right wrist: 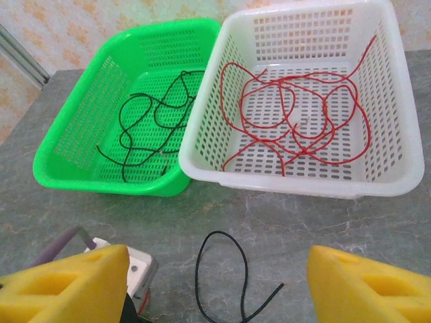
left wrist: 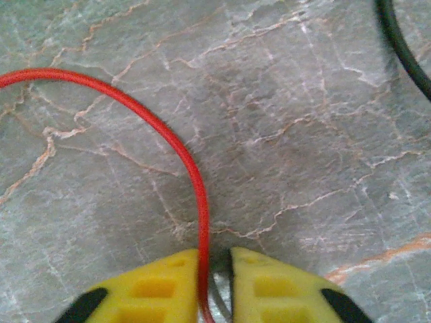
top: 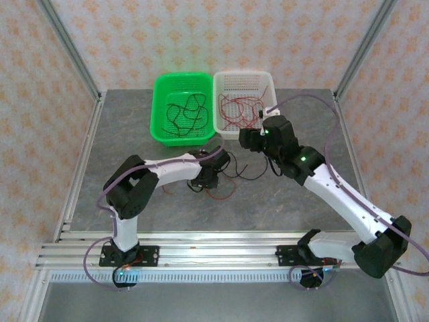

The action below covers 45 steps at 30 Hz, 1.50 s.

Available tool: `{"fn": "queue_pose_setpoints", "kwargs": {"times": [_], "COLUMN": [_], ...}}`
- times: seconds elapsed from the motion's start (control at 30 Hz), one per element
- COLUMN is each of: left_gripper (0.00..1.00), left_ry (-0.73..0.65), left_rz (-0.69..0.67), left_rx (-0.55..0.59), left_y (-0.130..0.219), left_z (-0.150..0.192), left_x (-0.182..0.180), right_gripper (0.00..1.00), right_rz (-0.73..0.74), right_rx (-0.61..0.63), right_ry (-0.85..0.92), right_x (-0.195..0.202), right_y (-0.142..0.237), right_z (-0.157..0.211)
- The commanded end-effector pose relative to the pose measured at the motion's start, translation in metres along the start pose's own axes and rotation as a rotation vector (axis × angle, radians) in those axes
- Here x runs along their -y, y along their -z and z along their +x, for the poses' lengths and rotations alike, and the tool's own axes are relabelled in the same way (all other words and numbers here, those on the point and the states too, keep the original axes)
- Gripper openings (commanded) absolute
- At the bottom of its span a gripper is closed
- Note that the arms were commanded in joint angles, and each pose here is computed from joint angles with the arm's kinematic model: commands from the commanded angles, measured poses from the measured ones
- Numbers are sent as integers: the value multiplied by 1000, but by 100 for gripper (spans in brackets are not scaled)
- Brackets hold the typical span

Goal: Untangle the cables

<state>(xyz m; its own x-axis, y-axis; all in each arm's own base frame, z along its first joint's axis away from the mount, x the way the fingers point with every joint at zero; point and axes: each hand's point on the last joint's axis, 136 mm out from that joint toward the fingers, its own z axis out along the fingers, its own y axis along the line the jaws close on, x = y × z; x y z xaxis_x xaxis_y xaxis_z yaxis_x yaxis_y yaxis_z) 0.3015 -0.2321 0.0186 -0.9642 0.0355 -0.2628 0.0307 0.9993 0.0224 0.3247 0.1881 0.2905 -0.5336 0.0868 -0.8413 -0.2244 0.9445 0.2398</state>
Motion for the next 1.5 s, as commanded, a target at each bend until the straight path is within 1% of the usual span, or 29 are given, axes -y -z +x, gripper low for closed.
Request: {"fn": "queue_pose_setpoints", "kwargs": {"times": [0.0,0.1,0.13,0.17,0.23,0.37,0.5,0.67,0.83,1.03,1.17,1.33,1.47], "left_gripper": [11,0,0,0,0,0,0,0,0,0,0,0,0], "left_ry": [-3,1,2,10,12,-3,-23,-87,-115,-140,-156,-149,-166], "left_rz": [-65,-69,-70,-46,-27,15,64,122,158,145,153,178,216], "left_rx": [-2,18,24,57,90,178,247,315,389,493,562,695,828], "left_y": [-10,-4,-3,11,26,71,114,159,200,246,277,319,338], "left_z": [-1,-6,-8,-15,-22,-41,-51,-58,-74,-105,-126,-170,-207], "left_x": [-13,-14,-14,-11,-7,5,17,30,36,39,45,51,63], "right_gripper": [70,69,69,69,69,69,69,67,67,66,66,66,66], "right_rz": [20,13,13,10,0,-22,-17,3,13,22,25,51,44], "right_rx": [46,50,50,50,44,31,17,2,23,62,82,76,42], "right_ry": [-27,-32,-34,-37,-43,-77,-117,-194,-298,-416,-461,-493,-501], "right_x": [7,7,8,8,7,8,14,25,30,38,42,51,50], "right_y": [10,13,14,15,17,19,18,13,13,20,30,35,34], "right_z": [-9,-9,-9,-8,-4,6,20,36,39,41,39,50,61]}}
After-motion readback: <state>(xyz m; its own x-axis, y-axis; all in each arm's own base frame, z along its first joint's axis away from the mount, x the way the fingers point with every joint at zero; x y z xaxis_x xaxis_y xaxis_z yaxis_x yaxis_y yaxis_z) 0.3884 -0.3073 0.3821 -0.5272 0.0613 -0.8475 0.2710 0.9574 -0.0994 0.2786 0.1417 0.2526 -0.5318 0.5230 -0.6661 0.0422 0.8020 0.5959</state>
